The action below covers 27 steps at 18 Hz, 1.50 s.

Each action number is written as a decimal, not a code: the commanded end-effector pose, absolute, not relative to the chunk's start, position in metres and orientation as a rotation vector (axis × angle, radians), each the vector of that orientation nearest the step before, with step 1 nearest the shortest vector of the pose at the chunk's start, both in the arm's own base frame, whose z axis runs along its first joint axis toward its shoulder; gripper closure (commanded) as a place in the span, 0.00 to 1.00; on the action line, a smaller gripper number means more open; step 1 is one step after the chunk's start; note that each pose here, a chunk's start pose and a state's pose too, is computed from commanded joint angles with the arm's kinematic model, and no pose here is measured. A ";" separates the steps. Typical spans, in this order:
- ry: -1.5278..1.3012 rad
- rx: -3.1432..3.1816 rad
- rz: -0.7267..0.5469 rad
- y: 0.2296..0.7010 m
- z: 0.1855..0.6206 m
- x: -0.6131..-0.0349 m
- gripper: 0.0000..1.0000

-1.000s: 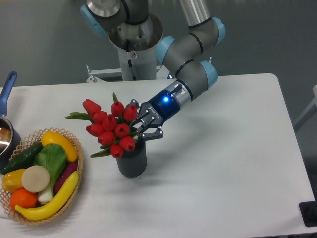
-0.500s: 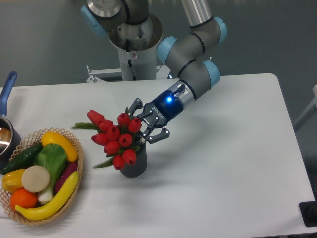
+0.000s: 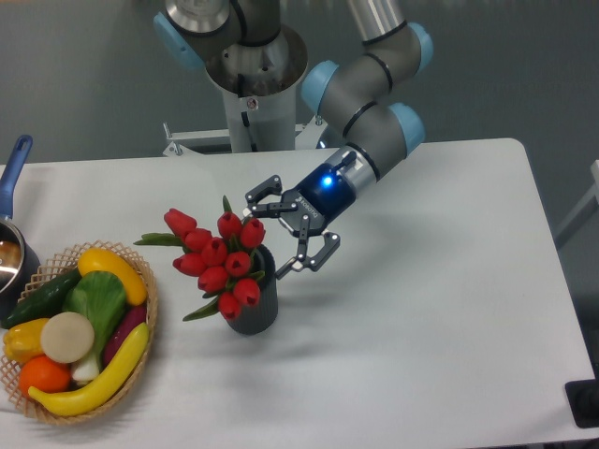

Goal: Insert the flowers into the vase

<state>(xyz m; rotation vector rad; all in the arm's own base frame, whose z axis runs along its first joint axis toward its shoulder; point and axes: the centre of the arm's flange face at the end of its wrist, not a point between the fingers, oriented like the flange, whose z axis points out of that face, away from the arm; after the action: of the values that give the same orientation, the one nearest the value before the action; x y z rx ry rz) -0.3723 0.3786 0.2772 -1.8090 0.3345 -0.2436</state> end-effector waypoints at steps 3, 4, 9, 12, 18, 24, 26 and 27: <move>0.331 -1.843 -0.144 0.358 0.302 -0.399 0.00; 0.323 -1.854 -0.105 0.348 0.311 -0.411 0.00; 0.294 -2.104 0.058 0.317 0.354 -0.457 0.00; 0.235 -2.252 0.156 0.301 0.379 -0.480 0.00; 0.240 -2.330 0.319 0.274 0.417 -0.510 0.00; 0.278 -2.494 0.383 0.262 0.432 -0.516 0.00; 0.335 -2.545 0.366 0.258 0.436 -0.518 0.00; 0.373 -2.570 0.365 0.255 0.437 -0.519 0.00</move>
<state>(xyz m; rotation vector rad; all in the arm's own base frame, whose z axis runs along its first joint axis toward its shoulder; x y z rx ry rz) -0.5191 0.2554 0.4375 -2.5701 0.3733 0.3653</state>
